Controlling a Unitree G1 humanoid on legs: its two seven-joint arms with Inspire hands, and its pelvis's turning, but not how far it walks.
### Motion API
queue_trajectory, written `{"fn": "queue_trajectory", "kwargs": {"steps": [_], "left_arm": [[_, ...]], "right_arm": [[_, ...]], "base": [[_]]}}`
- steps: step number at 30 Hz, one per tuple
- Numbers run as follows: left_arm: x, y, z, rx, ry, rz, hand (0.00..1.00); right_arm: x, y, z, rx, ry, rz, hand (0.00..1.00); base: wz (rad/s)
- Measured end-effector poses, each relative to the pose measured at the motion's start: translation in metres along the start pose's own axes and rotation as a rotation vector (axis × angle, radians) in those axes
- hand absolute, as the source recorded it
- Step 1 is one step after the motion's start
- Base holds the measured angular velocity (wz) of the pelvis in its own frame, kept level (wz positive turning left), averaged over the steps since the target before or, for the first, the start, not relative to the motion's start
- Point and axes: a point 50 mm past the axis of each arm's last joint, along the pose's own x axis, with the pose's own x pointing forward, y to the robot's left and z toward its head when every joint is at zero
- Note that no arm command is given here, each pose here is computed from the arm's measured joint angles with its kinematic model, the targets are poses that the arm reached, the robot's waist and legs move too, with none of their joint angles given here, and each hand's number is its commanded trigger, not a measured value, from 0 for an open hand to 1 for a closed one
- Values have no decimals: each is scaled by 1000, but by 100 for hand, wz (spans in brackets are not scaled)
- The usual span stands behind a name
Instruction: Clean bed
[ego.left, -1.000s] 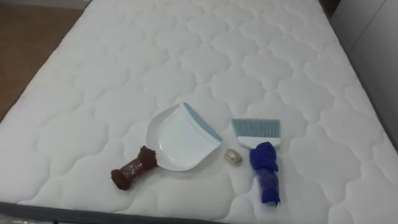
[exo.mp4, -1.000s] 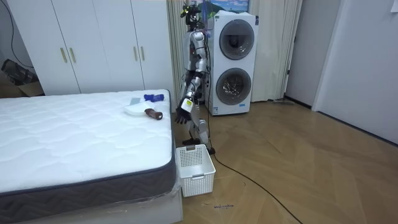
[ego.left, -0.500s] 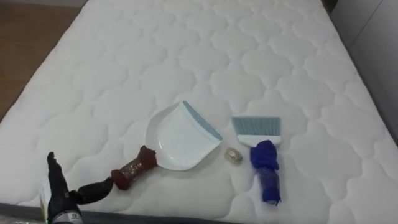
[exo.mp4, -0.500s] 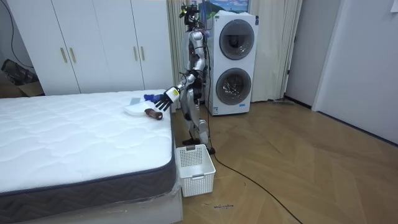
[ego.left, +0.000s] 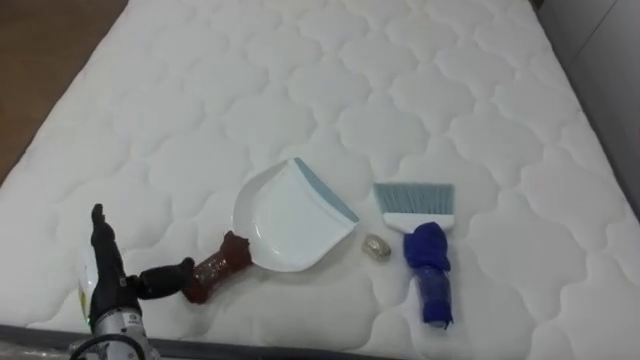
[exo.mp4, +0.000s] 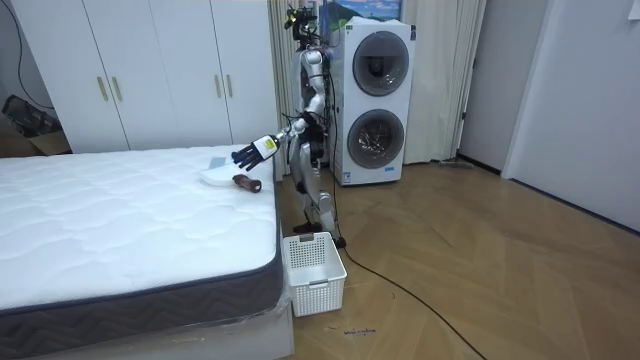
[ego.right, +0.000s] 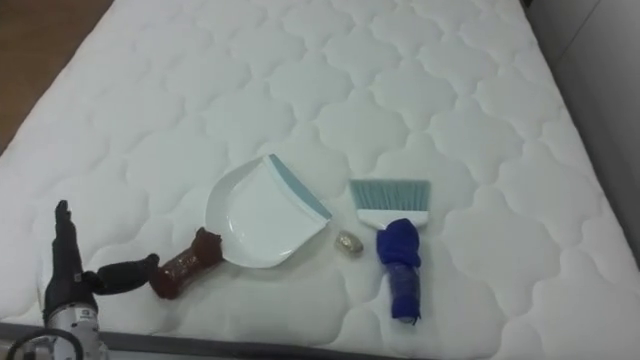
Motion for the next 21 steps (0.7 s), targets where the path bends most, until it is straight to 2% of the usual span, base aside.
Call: {"fn": "queue_trajectory", "kwargs": {"steps": [5,12,21], "left_arm": [[3,-4,6,37,-40,-32,0],[15,-22,19,71,-72,-93,0],[25,-25,31,126,-135,-123,0]], "right_arm": [[1,-1,9,-13,-23,8,0],[3,-10,28,-57,-59,-6,0],[3,-17,36,-28,-92,-26,0]], "base": [[4],[-2],[1]]}}
